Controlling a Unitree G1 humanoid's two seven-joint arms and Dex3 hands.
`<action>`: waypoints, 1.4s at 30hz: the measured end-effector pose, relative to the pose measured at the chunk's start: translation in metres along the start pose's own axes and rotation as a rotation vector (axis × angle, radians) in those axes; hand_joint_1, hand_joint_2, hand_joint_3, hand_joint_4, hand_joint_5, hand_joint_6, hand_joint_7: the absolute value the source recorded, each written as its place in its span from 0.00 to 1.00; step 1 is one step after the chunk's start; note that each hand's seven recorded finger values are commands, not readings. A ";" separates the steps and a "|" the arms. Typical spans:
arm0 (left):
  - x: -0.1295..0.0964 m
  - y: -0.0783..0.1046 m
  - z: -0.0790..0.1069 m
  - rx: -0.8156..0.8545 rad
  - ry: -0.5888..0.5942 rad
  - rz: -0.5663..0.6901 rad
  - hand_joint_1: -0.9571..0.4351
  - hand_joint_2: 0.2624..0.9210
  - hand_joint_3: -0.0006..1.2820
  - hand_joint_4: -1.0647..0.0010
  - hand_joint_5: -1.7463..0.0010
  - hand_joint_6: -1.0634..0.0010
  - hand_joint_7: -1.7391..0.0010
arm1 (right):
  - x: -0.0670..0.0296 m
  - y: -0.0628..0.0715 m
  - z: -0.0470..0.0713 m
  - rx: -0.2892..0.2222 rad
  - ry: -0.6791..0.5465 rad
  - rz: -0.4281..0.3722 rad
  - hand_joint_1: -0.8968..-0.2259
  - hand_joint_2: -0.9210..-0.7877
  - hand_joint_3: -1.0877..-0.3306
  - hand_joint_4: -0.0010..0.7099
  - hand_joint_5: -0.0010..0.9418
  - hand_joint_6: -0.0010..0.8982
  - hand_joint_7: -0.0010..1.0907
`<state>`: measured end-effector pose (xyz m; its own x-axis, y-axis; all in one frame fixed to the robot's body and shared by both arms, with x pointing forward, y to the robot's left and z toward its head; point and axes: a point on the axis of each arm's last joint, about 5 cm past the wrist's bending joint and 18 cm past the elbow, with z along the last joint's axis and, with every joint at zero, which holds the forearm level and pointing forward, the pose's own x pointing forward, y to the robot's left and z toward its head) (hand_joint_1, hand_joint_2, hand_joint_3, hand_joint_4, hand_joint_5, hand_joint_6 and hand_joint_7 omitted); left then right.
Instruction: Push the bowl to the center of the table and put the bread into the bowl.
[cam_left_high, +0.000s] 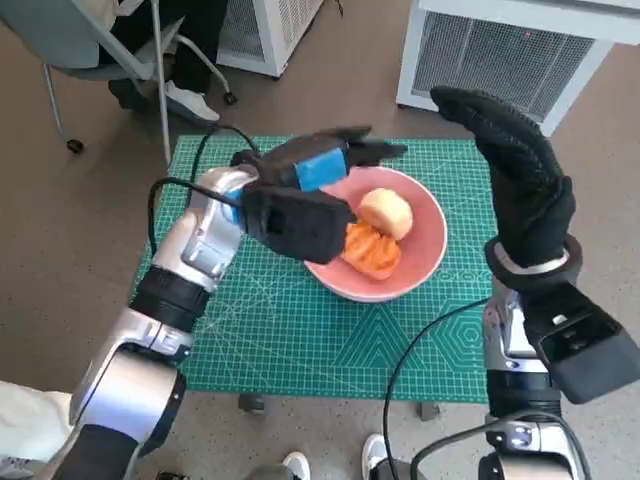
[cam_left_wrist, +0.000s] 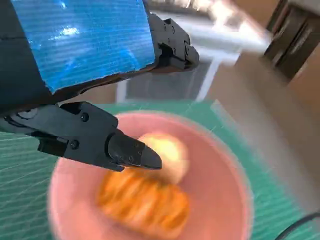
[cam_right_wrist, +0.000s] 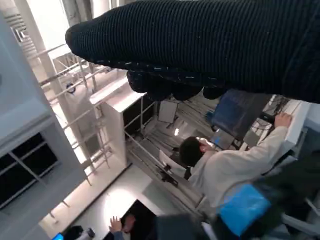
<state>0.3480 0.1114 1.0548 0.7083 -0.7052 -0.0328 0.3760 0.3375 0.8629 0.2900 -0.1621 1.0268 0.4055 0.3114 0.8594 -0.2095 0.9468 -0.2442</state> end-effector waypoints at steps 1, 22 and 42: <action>-0.002 0.000 -0.001 -0.023 -0.020 0.033 0.40 1.00 0.02 1.00 1.00 0.81 1.00 | 0.0000 0.000 0.000 0.000 0.001 -0.003 0.47 0.00 0.31 0.00 0.50 0.00 0.59; -0.037 -0.034 -0.002 -0.526 -0.448 0.631 0.32 1.00 0.32 0.89 0.97 0.81 0.98 | 0.0058 -0.002 -0.002 0.003 0.009 -0.023 0.49 0.00 0.36 0.03 0.48 0.00 0.62; -0.067 -0.044 -0.006 -0.689 -0.613 0.751 0.31 1.00 0.26 0.82 0.98 0.72 0.95 | 0.0189 -0.001 -0.004 0.016 0.002 -0.009 0.46 0.00 0.39 0.17 0.28 0.00 0.62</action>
<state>0.2876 0.1471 1.0159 0.5549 -0.3050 0.7740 0.3635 0.9258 0.1042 0.3011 -0.1567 1.0415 0.4094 0.3030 0.8606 -0.2199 0.9482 -0.2292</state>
